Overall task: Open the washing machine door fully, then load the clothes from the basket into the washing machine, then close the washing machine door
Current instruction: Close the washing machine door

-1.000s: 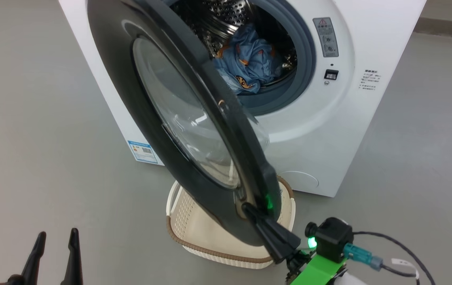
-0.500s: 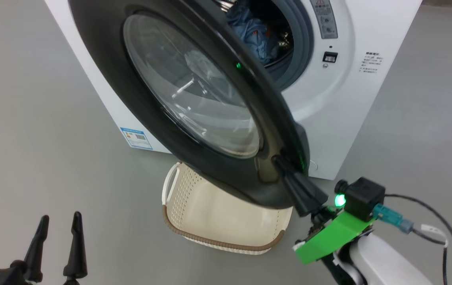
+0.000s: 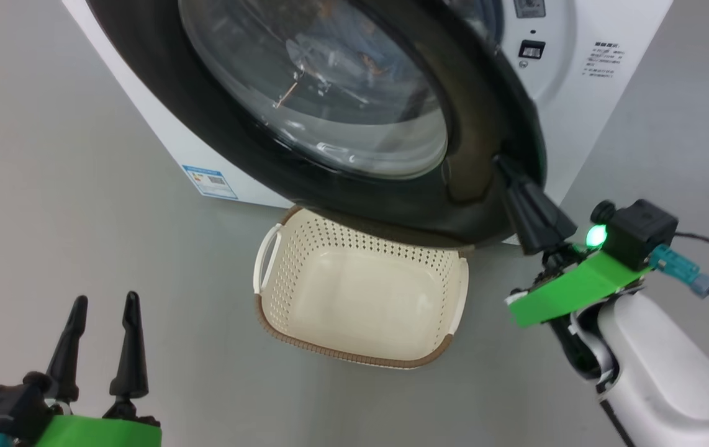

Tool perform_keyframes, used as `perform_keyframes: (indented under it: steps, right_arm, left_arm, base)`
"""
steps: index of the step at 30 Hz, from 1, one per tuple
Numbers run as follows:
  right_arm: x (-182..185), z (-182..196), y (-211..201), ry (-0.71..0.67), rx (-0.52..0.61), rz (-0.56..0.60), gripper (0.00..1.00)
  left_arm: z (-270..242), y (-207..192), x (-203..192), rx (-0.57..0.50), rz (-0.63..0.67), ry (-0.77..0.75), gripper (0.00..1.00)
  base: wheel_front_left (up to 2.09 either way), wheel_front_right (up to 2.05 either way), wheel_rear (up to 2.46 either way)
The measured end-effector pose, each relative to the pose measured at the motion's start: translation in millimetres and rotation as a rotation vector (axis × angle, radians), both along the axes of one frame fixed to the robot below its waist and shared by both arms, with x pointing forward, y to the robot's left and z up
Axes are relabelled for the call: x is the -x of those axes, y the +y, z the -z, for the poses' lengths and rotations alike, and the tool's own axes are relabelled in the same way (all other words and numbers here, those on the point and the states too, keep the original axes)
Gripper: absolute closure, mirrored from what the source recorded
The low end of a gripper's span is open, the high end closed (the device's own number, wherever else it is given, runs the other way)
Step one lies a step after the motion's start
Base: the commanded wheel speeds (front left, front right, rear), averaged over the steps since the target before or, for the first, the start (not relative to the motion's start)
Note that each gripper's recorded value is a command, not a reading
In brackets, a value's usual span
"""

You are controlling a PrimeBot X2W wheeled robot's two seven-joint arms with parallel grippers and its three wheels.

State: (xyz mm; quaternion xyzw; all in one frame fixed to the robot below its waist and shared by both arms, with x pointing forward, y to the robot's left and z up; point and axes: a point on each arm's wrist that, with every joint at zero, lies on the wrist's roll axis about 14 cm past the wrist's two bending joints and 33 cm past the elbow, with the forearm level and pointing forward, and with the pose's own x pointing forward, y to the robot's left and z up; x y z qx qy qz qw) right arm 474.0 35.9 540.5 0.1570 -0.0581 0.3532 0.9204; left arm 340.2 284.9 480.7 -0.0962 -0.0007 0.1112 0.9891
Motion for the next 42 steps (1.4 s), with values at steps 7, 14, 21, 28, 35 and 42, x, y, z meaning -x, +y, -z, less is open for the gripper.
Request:
perform_keyframes:
  steps: [7,14,21,28,35,42]
  right_arm:
    - [-28,-3,-10,-0.014,-0.012,0.045,1.0]
    - [-64,-12,-20,-0.047,-0.045,0.097,1.0]
    - [-89,-11,-25,-0.056,-0.061,0.127,1.0]
    - [-105,-9,-25,-0.058,-0.082,0.143,1.0]
    - [-106,-2,-21,-0.044,-0.084,0.132,1.0]
    - [-99,-13,-25,-0.061,-0.076,0.137,1.0]
  left_arm:
    - [1,0,-9,0.001,0.0,0.002,0.0]
    - [2,-4,-24,0.004,0.008,0.001,0.0]
    - [6,-2,-34,-0.003,0.005,0.013,0.0]
    - [9,-1,-41,-0.008,0.004,0.02,0.0]
    - [9,-2,-47,-0.01,0.011,0.019,0.0]
    - [5,-4,-46,-0.001,0.018,0.006,0.0]
  base:
    - [0.0,0.0,0.0]
    - [0.0,0.0,0.0]
    - [0.0,0.0,0.0]
    - [0.0,0.0,0.0]
    - [0.0,0.0,0.0]
    - [0.0,0.0,0.0]
